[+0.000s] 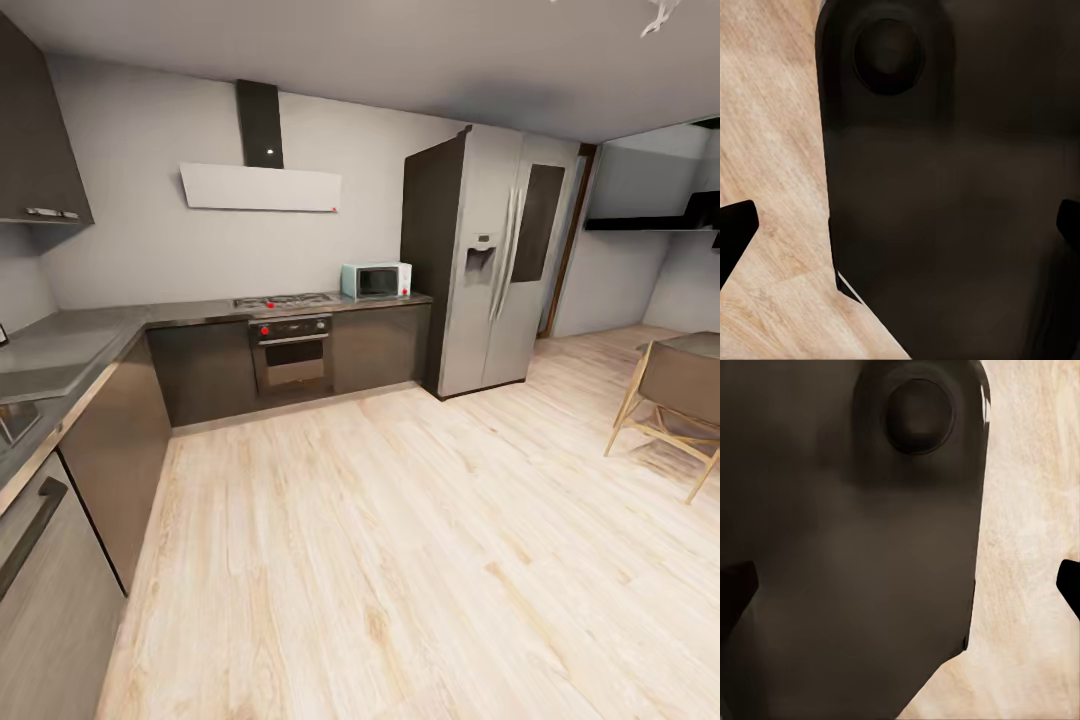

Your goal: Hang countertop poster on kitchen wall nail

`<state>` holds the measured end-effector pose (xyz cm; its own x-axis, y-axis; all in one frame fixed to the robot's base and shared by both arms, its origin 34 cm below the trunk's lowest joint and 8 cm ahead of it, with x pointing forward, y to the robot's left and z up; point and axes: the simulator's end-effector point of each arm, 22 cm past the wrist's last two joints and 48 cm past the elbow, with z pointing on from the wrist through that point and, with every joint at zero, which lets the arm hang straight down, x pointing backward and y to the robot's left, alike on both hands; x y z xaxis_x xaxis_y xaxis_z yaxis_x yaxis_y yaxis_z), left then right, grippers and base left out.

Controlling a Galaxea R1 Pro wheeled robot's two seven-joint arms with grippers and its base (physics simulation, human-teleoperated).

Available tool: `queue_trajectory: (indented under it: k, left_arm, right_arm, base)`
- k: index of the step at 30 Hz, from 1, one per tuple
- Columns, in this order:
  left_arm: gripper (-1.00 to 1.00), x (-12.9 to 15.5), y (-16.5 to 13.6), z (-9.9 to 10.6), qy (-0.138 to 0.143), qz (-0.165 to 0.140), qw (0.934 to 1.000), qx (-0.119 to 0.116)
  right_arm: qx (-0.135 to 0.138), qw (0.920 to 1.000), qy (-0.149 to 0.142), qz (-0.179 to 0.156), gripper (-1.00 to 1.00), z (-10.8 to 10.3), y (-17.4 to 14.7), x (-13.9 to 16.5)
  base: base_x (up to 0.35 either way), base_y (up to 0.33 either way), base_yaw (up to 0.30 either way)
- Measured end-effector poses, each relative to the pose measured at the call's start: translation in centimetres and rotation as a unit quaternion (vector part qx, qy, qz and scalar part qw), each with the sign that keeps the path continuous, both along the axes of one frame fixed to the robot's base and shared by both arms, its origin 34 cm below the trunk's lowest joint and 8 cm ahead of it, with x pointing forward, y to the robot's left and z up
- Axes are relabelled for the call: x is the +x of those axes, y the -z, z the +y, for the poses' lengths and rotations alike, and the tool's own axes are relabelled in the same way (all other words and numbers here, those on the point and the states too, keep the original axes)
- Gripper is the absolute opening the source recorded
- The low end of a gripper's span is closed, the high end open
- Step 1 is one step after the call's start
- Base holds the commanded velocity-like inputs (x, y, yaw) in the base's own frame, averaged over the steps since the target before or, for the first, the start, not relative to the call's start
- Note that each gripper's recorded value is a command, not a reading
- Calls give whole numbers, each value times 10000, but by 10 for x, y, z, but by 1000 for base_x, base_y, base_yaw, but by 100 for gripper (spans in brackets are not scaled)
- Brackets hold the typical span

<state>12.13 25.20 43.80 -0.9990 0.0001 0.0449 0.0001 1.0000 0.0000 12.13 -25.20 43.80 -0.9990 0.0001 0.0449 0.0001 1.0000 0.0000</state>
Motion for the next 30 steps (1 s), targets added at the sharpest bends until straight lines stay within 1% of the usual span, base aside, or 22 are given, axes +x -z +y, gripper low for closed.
queue_trajectory:
  k: [1,3,24,27,30]
  left_arm:
    - [100,0,0,0,0,0,10000,0]
    - [100,1,0,-7,8,-21,10000,-82]
    - [100,1,0,-8,8,-21,9999,-100]
    - [100,-1,0,-20,1,-95,9998,-153]
    - [100,-3,-1,-24,-1,-167,9997,-167]
  right_arm:
    - [0,10000,0,0,100,0,0,0]
    - [57,10000,32,-31,100,9,0,4]
    - [52,10000,44,-36,100,8,0,5]
    - [-9,9996,49,-286,100,-1,1,30]
    - [-86,9985,48,-536,100,-12,0,56]
  base:
    - [0,0,0]
    - [0,0,0]
    - [0,0,0]
    - [0,0,0]
    - [0,0,0]
